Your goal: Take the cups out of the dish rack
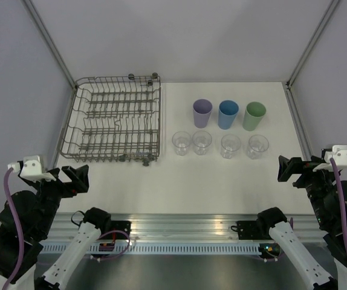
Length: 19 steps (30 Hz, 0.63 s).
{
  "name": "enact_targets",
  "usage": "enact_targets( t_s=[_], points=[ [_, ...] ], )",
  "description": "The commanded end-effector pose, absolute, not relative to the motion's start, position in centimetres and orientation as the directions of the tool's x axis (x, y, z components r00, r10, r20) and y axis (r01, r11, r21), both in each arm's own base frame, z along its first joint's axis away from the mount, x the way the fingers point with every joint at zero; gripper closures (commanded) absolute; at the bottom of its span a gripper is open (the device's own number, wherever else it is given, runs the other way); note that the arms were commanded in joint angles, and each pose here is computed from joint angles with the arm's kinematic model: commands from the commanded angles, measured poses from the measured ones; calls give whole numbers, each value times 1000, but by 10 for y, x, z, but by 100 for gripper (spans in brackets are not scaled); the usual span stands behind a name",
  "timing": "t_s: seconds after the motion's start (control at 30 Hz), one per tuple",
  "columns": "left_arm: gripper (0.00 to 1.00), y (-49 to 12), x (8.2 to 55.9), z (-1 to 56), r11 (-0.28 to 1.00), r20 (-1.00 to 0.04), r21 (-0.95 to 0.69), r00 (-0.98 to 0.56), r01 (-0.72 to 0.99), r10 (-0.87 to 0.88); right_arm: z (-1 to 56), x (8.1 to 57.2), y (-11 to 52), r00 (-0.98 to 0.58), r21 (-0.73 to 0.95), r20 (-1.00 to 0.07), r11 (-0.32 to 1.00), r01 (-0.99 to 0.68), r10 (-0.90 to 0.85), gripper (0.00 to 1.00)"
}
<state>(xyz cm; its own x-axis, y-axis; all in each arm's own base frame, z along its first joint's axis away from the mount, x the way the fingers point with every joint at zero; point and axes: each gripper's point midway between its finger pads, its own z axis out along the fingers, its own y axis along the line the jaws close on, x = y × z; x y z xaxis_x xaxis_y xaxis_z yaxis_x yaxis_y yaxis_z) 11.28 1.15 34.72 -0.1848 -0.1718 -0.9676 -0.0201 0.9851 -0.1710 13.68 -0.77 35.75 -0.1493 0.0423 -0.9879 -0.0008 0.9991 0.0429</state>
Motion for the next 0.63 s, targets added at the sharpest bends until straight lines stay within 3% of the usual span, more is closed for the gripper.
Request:
enact_targets(
  t_s=[0.0,0.6],
  points=[
    [0,13,108,339,994,-977,-105,-186,11,-101,351,129,-22,-162,-1,-987,999,51,7,2],
    [0,2,120,331,992,-981,-114,-164,50,-104,354,143,-12,-174,5,-985,1000,24,9,2]
  ],
)
